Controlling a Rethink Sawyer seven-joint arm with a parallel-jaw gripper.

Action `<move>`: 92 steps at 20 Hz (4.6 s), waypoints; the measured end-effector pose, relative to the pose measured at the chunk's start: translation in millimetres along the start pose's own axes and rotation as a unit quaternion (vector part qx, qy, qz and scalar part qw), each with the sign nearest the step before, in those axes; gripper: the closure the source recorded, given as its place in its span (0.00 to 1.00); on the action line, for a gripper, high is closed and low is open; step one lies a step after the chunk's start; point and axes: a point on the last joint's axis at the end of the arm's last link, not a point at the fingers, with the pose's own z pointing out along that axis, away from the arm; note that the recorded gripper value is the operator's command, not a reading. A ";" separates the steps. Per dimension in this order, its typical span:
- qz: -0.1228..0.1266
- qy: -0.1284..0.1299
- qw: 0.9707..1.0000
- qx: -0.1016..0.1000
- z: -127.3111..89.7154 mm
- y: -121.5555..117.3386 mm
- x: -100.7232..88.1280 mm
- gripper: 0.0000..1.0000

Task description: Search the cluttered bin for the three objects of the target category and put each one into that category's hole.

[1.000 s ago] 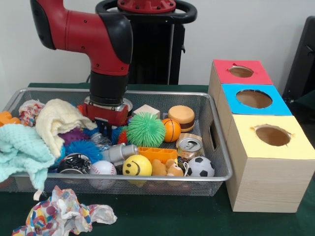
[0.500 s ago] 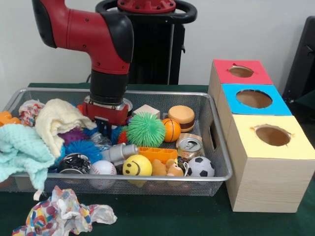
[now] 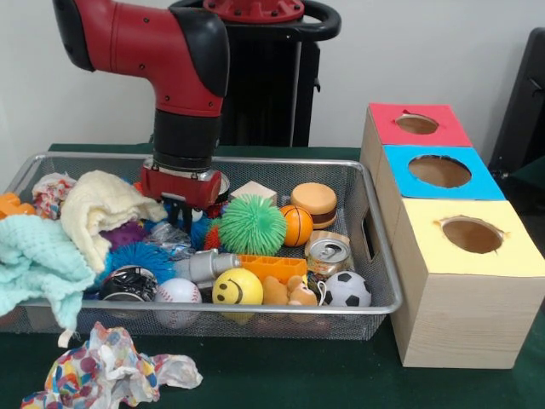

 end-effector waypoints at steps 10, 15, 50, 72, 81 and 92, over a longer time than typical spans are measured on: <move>0.032 0.035 0.999 -0.002 -51.1 -6.7 -12.8 1.00; 0.044 0.059 0.997 0.009 -79.1 -8.2 -24.3 1.00; 0.056 0.094 0.993 -0.037 -73.1 23.5 -18.5 0.00; 0.031 0.067 0.989 -0.130 -39.3 28.7 -53.3 0.00; -0.046 0.138 0.979 -0.144 -24.2 21.6 -25.8 0.00; -0.114 0.146 0.973 -0.136 -34.5 0.4 -33.7 0.00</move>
